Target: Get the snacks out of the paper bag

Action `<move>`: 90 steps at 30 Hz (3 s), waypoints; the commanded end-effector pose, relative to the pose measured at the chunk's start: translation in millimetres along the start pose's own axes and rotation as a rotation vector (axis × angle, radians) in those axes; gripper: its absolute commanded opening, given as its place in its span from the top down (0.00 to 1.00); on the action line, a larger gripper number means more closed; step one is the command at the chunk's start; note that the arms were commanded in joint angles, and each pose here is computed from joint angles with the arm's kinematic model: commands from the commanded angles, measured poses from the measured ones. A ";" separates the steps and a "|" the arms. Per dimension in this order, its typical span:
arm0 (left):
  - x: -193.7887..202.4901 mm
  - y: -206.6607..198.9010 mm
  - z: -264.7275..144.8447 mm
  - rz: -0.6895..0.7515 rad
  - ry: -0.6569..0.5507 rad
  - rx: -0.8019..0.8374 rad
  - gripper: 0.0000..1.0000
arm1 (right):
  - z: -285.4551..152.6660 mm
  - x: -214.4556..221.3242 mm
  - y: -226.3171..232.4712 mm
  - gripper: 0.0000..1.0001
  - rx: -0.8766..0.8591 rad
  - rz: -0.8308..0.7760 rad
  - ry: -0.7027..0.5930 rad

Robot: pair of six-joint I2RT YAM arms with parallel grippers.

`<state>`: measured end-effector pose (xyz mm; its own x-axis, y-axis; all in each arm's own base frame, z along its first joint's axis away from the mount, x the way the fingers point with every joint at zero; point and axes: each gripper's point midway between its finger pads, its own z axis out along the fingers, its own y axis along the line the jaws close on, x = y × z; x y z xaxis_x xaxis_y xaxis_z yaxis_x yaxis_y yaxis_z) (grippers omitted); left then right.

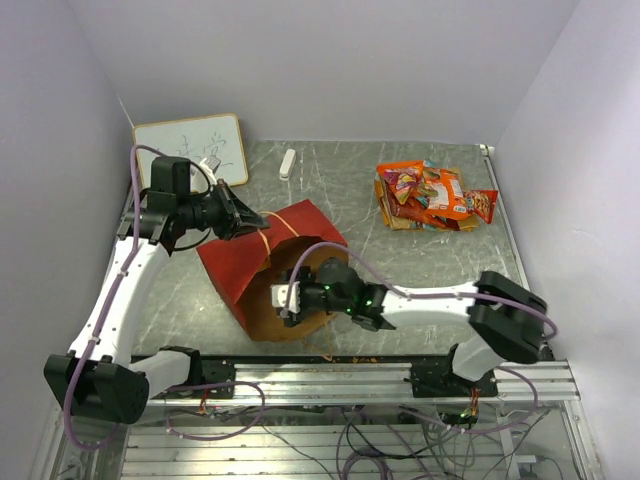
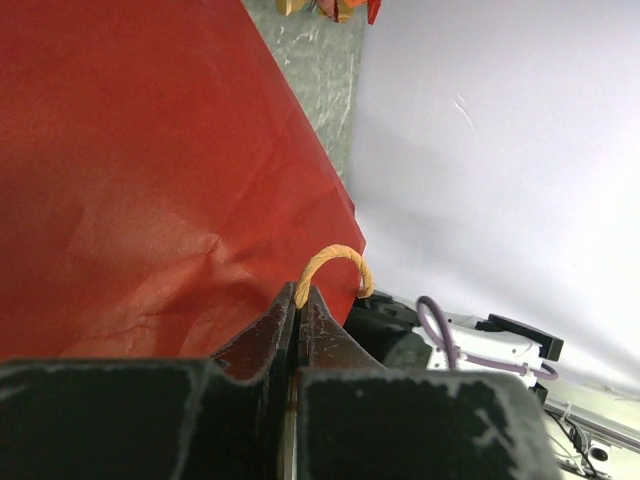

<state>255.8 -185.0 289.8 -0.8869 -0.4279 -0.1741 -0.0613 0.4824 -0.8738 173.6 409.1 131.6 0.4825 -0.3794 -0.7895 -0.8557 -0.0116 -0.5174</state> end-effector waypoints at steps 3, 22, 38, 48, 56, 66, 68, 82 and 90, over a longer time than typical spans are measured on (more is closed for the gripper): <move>10.1 0.9 -12.8 0.028 -0.009 -0.042 0.93 | 37.6 11.9 -41.2 0.33 0.140 -0.239 -0.040; 27.1 -0.9 -26.9 0.110 0.050 -0.055 0.93 | 124.7 66.5 -51.8 0.31 0.155 -0.354 -0.037; 41.5 4.2 -34.9 0.105 0.071 -0.068 0.93 | 155.1 94.0 -69.0 0.56 0.241 -0.396 0.042; 40.6 4.7 -36.3 0.105 0.052 -0.073 0.93 | 146.0 78.4 -70.9 0.94 0.223 -0.375 0.029; 32.6 -0.9 -33.8 0.113 0.042 -0.064 0.93 | 124.1 62.7 -59.6 1.00 0.203 -0.288 0.021; 17.2 -21.0 -29.1 0.118 0.008 0.002 0.93 | 69.5 21.4 -17.7 1.00 0.105 -0.101 0.046; 14.2 -23.8 -28.6 0.125 -0.004 0.012 0.93 | 53.7 21.2 -10.8 1.00 0.069 -0.041 0.092; -6.6 -66.7 -15.4 0.192 0.009 0.169 0.93 | 6.1 21.6 -26.5 1.00 0.044 0.046 0.213; -19.7 -116.6 2.8 0.177 -0.005 0.316 0.93 | -49.9 10.4 -58.0 1.00 0.116 0.336 0.240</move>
<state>275.0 -219.2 355.1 -0.8910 -0.3433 -0.2970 0.1473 0.4003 -0.9045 234.3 382.0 146.9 0.2317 -0.5581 -0.7968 -0.8944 0.2000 -0.4001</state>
